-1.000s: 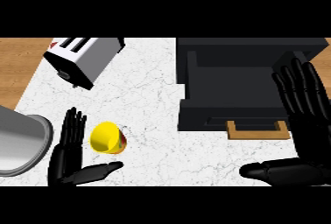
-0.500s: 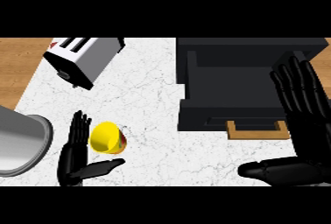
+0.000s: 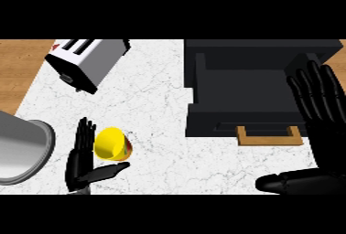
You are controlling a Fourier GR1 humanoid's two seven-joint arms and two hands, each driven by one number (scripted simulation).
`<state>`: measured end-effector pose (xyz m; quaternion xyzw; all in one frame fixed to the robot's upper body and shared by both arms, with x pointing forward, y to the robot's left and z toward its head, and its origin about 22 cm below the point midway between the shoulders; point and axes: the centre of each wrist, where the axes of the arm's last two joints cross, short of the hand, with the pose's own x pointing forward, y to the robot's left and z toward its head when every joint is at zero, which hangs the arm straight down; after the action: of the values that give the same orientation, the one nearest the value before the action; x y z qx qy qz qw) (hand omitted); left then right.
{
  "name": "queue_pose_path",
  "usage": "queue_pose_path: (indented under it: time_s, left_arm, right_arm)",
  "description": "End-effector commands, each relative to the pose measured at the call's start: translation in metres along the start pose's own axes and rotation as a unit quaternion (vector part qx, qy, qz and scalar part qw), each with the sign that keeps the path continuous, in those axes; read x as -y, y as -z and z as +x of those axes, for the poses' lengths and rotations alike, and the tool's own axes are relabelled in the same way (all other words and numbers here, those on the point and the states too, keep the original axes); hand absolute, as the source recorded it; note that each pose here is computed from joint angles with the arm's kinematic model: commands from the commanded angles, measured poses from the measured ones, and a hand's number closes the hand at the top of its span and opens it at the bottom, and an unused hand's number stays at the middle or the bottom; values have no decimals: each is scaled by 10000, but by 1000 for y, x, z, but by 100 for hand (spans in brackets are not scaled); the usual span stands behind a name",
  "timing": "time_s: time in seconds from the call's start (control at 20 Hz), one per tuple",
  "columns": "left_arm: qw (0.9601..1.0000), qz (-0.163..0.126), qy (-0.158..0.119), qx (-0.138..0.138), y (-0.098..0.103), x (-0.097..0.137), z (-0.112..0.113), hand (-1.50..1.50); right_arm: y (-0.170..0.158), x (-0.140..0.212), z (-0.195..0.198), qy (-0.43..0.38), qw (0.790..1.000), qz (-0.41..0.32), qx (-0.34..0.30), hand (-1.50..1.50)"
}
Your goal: Pick up the cup, place it into the drawer and close the drawer
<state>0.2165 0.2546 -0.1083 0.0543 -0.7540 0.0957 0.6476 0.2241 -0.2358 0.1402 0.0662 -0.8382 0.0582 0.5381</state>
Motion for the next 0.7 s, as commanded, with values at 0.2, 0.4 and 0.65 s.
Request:
queue_pose_path:
  time_s: [0.2, 0.4, 0.65]
  left_arm:
    - [9998, -32, 49, -169, 1, -14, -17, -150]
    - [9999, -60, 47, -69, -4, -18, -36, -150]
    - [9997, -130, -196, 26, 11, -12, -36, -150]
  right_arm:
    - [-11, -2, -6, -37, 10000, -39, 33, -150]
    - [-10, 3, 11, -1, 10000, -7, 40, -150]
    - [-9, -2, 3, -36, 9999, 15, 117, -150]
